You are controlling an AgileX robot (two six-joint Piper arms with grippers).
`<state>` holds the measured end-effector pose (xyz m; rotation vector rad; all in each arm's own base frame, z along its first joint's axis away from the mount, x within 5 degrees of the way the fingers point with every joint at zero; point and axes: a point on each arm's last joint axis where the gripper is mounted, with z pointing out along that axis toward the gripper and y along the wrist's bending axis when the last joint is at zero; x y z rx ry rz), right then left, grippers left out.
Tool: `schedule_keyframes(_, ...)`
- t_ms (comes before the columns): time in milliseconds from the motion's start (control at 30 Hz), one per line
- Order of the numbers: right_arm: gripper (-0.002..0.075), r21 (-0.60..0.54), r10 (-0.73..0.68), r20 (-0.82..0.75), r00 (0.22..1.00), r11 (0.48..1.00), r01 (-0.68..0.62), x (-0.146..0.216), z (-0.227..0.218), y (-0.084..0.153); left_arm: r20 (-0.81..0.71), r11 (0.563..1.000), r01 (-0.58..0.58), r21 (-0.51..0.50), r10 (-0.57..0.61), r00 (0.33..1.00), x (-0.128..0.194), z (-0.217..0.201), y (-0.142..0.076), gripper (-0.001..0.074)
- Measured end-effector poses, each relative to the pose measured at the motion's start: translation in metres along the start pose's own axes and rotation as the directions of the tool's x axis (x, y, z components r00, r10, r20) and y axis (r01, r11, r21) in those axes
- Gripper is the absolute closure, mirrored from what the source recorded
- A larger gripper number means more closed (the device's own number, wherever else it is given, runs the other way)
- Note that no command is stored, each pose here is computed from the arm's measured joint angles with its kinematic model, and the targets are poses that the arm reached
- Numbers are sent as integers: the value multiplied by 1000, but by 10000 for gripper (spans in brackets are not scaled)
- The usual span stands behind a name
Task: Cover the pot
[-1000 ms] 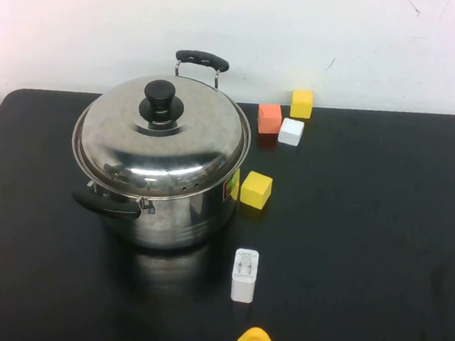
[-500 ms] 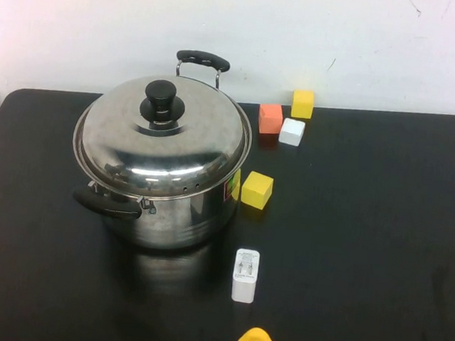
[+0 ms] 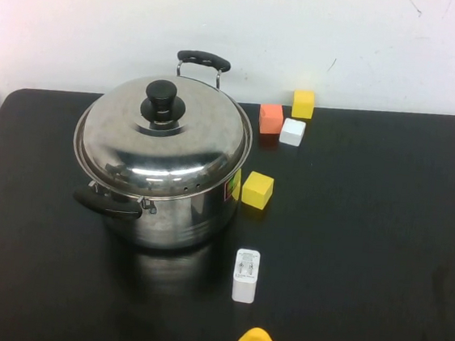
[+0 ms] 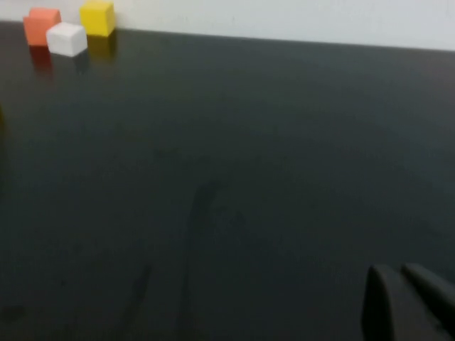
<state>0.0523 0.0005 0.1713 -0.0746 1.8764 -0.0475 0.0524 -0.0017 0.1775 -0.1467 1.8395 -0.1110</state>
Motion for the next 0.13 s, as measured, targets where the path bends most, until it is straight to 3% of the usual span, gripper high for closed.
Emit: schedule_keyframes(133,728,-1,1,-9,1000,1000,-1,1,0,0,0,1000,0,0,0,1000,0,0,0,737)
